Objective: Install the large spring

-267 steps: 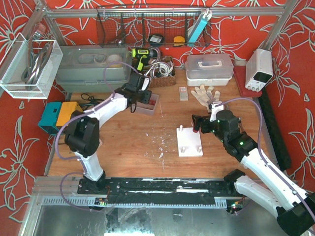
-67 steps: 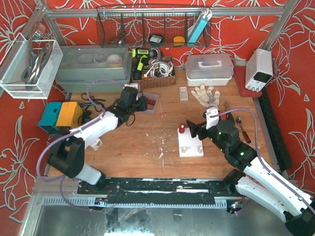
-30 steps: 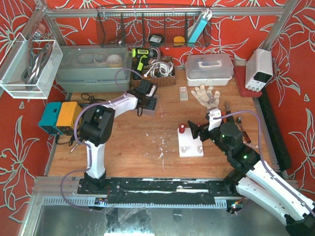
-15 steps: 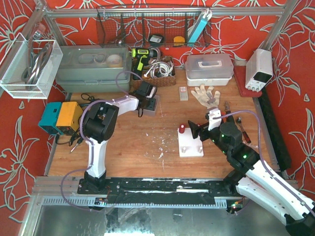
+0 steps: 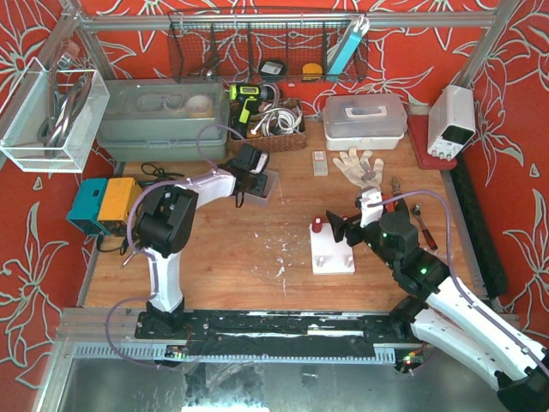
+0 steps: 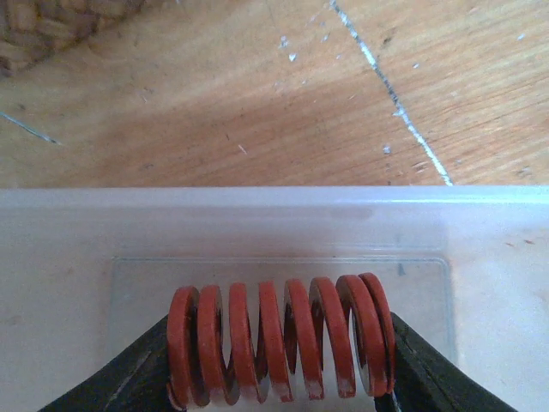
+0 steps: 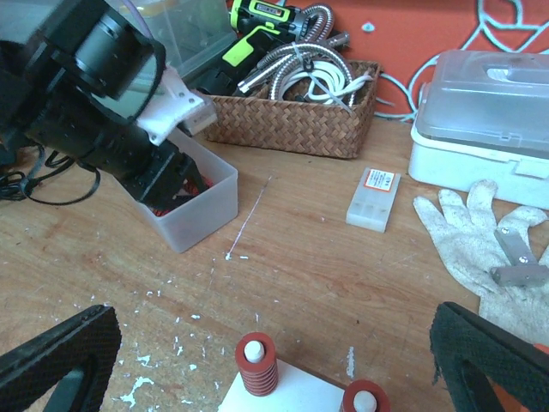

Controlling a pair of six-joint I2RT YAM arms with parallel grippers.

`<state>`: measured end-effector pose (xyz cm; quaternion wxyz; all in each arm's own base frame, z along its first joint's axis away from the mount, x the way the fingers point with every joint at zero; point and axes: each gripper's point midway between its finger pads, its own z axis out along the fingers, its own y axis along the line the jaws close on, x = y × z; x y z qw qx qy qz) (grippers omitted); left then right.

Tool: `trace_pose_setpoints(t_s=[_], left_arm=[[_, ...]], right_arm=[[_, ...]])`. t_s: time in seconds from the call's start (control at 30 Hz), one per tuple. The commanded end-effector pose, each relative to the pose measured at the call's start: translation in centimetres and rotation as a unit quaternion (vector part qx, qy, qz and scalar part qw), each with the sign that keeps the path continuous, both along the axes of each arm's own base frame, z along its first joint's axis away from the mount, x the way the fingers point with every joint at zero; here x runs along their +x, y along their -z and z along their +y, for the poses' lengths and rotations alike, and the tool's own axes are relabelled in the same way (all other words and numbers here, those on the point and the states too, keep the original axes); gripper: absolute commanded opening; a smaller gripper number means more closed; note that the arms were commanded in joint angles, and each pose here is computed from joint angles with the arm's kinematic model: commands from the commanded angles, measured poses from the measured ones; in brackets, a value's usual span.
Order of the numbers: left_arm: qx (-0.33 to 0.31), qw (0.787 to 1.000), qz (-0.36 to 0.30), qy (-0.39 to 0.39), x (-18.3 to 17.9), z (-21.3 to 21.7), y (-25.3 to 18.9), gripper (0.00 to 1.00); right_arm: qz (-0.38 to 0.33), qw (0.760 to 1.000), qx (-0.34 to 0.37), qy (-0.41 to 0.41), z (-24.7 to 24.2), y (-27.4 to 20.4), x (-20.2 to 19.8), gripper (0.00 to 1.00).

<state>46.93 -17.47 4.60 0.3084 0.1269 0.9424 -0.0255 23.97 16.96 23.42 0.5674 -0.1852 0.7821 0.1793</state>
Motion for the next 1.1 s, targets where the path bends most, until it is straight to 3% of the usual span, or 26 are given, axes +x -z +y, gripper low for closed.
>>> trace_pose_setpoints(t_s=[0.0,0.23,0.37,0.5,0.67,0.77,0.8,0.93,1.07], left_arm=[[-0.002,0.998,-0.062,0.013,0.7,0.3,-5.6,0.21],[0.02,0.989,-0.129,0.072,-0.7,-0.6,-10.2,0.17],[0.053,0.958,-0.229,0.164,-3.7,-3.4,-13.9,0.12],[0.104,0.892,-0.346,0.272,-8.2,-6.7,-16.2,0.07],[0.143,0.775,-0.459,0.41,-14.8,-9.9,-18.1,0.08],[0.143,0.712,-0.503,0.469,-17.9,-10.9,-19.3,0.06],[0.145,0.695,-0.508,0.487,-18.7,-11.2,-19.3,0.06],[0.158,0.657,-0.522,0.521,-20.3,-11.5,-18.9,0.03],[0.17,0.628,-0.537,0.536,-21.3,-11.7,-18.8,0.02]], right_arm=[[0.007,1.0,-0.002,0.001,0.2,0.5,0.1,0.99],[0.031,0.999,-0.01,0.009,0.4,0.9,0.6,0.99],[0.07,0.997,-0.024,0.036,0.0,1.1,1.2,0.99],[0.116,0.99,-0.039,0.065,-0.6,0.9,1.6,0.99],[0.174,0.984,-0.039,0.027,0.4,0.0,1.4,0.98],[0.212,0.977,-0.021,-0.03,1.7,-0.4,0.6,0.89],[0.223,0.974,-0.013,-0.048,2.1,-0.6,0.3,0.81],[0.25,0.959,0.02,-0.13,4.5,-1.6,-1.3,0.57],[0.271,0.935,0.06,-0.221,7.5,-2.8,-3.0,0.52]])
